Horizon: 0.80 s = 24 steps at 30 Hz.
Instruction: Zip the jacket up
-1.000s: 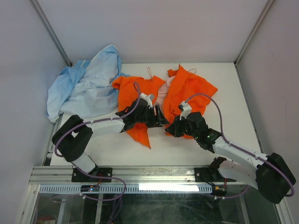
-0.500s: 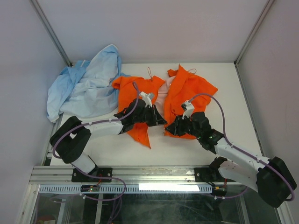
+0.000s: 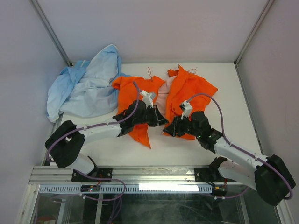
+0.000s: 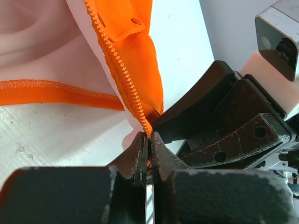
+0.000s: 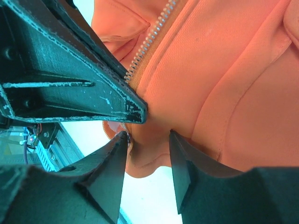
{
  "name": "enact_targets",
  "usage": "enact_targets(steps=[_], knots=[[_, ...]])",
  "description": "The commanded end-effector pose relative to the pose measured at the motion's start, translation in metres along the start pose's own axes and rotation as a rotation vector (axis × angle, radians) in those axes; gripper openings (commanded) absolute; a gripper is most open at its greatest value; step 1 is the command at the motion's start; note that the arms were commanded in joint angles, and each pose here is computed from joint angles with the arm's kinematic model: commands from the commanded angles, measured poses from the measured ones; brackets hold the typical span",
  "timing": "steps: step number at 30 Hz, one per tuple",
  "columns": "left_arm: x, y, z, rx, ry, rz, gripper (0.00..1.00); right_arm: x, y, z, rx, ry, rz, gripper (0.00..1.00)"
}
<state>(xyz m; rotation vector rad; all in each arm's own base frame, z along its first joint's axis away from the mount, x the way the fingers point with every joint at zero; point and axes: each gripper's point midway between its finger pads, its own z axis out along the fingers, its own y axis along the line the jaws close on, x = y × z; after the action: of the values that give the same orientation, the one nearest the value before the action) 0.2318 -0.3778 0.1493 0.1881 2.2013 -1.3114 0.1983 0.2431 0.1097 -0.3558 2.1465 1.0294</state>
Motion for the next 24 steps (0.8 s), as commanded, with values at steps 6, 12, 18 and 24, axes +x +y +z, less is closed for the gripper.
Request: enact_targets(steps=[6, 12, 18, 24], knots=[[-0.026, -0.036, -0.008, 0.063, -0.112, 0.104, 0.0, -0.014, 0.01, 0.002, -0.064, -0.057, -0.067, 0.16], [-0.033, -0.037, -0.024, 0.043, -0.155, 0.135, 0.2, -0.018, 0.018, -0.002, -0.146, -0.111, -0.095, 0.0], [-0.027, -0.026, -0.045, 0.029, -0.191, 0.201, 0.51, -0.037, 0.029, -0.016, -0.245, -0.222, -0.148, 0.0], [-0.006, -0.008, -0.051, 0.044, -0.155, 0.357, 0.66, -0.054, 0.039, -0.026, -0.336, -0.274, -0.163, 0.0]])
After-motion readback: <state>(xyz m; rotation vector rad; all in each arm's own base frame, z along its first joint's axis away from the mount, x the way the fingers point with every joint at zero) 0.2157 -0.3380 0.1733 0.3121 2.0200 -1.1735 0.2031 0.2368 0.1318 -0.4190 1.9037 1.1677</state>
